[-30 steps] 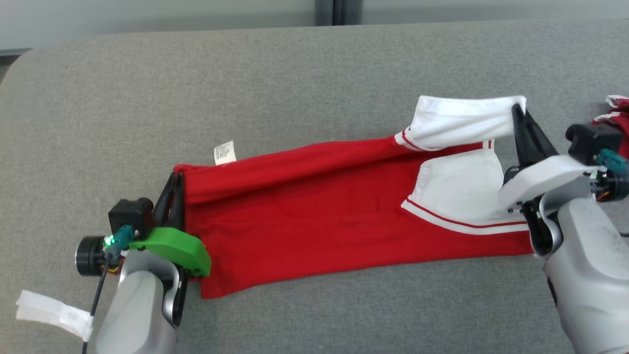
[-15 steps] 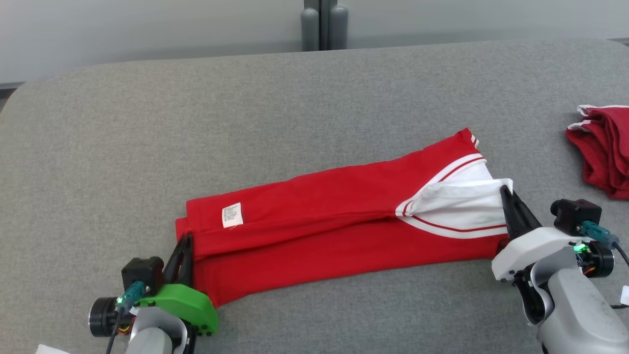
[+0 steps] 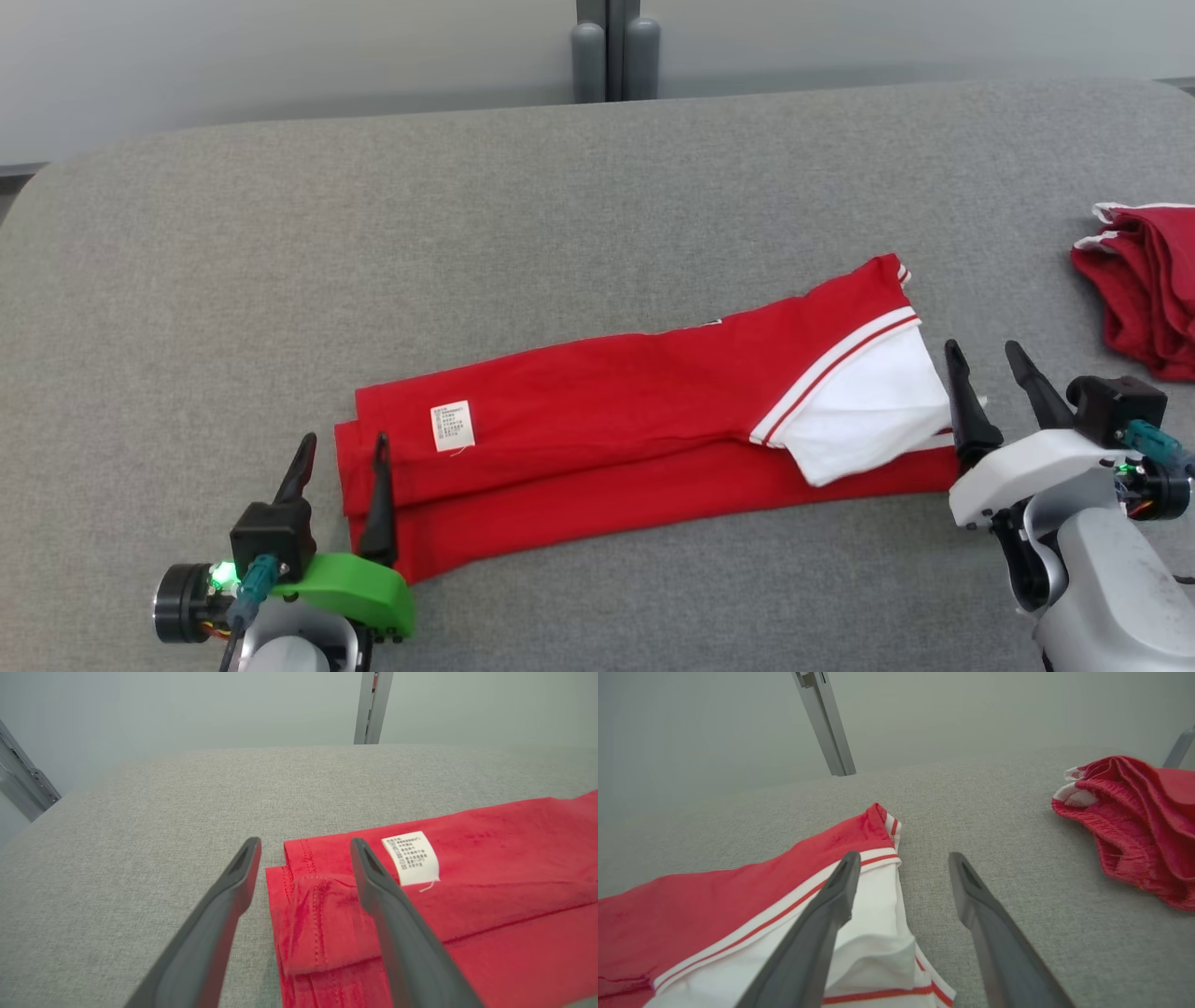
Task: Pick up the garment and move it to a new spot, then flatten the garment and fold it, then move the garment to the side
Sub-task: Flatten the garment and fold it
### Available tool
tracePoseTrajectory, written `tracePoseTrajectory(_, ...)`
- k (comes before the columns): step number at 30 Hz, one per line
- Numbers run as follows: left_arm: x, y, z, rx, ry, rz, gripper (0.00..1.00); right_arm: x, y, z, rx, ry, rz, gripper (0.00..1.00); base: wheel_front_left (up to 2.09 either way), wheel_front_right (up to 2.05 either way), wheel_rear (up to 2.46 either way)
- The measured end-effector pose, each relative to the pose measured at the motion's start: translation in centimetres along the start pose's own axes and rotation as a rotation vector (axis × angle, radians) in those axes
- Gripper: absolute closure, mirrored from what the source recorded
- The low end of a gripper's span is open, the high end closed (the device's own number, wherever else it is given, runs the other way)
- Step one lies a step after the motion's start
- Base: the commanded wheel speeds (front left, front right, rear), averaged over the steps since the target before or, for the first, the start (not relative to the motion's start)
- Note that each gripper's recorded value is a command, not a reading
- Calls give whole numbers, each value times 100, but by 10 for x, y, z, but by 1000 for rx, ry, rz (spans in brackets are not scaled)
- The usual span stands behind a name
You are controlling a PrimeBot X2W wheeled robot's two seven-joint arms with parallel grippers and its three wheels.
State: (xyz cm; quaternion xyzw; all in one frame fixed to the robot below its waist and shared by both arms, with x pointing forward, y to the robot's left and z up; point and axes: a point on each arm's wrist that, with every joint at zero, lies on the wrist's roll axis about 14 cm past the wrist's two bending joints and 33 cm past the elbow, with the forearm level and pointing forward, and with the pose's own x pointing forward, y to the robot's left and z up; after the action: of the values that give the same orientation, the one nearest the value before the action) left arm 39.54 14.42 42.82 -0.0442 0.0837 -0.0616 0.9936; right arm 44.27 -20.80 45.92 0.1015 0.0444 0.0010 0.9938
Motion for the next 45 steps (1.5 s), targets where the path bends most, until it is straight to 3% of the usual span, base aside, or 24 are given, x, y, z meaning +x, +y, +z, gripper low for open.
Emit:
tracePoseTrajectory(4,-7,-1,16,38,-55,7,0,1,5,16,-35,-48,17,0,0,0,0)
tracePoseTrajectory(16,-35,-11,8,43,-45,9,0,-18,5,-11,-43,36,10,0,0,0,0)
tracePoseTrajectory(23,-28,-10,5,33,-34,10,0,7,8,-20,-87,89,33,0,0,0,0)
tracePoseTrajectory(33,-25,2,-3,18,-6,42,0,24,26,-75,-70,285,69,0,0,0,0)
tracePoseTrajectory(35,-25,4,-5,16,0,50,0,25,25,-80,-65,302,67,73,0,0,0)
tracePoseTrajectory(36,-26,5,-5,16,2,52,0,25,25,-81,-65,305,67,100,0,0,0)
tracePoseTrajectory(43,-21,1,-3,22,-5,35,0,23,1,-72,-53,286,10,100,0,0,0)
tracePoseTrajectory(45,-20,-4,-2,22,-8,19,0,23,-20,-59,-66,251,-35,100,0,0,0)
